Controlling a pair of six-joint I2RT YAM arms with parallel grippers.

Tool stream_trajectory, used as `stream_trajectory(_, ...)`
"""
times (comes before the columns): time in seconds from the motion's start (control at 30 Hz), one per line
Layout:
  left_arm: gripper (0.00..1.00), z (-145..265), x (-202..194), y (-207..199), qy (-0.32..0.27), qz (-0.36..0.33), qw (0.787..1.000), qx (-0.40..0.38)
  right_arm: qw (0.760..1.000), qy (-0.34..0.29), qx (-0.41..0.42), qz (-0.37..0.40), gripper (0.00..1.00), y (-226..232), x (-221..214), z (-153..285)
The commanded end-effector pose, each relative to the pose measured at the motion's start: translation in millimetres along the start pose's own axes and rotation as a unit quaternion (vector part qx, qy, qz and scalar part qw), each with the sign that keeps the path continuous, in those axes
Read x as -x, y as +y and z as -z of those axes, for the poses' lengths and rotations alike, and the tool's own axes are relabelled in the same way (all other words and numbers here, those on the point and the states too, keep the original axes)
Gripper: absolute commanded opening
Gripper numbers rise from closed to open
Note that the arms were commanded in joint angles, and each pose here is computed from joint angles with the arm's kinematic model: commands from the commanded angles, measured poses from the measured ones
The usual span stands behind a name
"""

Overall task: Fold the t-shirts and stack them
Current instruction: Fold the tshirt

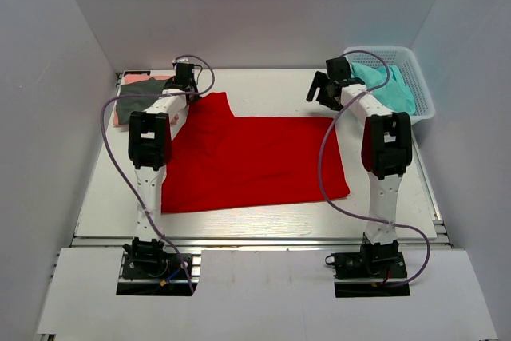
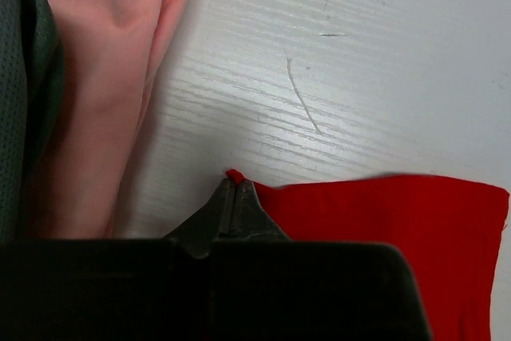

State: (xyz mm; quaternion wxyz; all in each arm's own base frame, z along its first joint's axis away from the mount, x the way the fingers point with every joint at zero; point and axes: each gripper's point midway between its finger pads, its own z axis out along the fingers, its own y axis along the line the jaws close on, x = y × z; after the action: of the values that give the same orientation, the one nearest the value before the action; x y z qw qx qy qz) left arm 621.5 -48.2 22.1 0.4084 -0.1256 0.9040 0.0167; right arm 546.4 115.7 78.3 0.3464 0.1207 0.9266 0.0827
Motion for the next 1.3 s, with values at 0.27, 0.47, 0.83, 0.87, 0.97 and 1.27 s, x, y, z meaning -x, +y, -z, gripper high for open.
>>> stream_trajectory(0.27, 0.00, 15.4, -26.4, 3.7, 0.052, -0.023, 0.998, -0.001, 0.993, 0.046, -0.110, -0.010, 0.90, -46.0, -38.7, -12.0)
stream_trajectory(0.47, 0.00, 20.4, -19.8, 2.0, 0.043, -0.031, 0.999, -0.009, 0.991, 0.067, -0.114, -0.002, 0.76, -51.7, -52.0, -23.4)
stream_trajectory(0.83, 0.00, 50.3, 33.8, -20.7, -0.025, -0.032, 0.997, -0.068, 0.997, 0.015, -0.073, 0.029, 0.15, -31.3, -14.6, -20.2)
stream_trajectory(0.87, 0.00, 59.7, 47.6, -25.0, -0.042, -0.029, 0.996, -0.079, 0.997, 0.012, -0.066, 0.035, 0.15, -28.8, -12.2, -19.6)
stream_trajectory(0.97, 0.00, 70.1, 65.8, -23.9, -0.066, -0.028, 0.994, -0.087, 0.996, -0.005, -0.057, 0.071, 0.13, -26.8, -2.1, -13.9)
stream_trajectory(1.27, 0.00, 131.2, 82.6, -32.4, -0.121, -0.035, 0.981, -0.149, 0.984, -0.083, 0.040, 0.152, 0.00, -1.9, 11.8, 24.5)
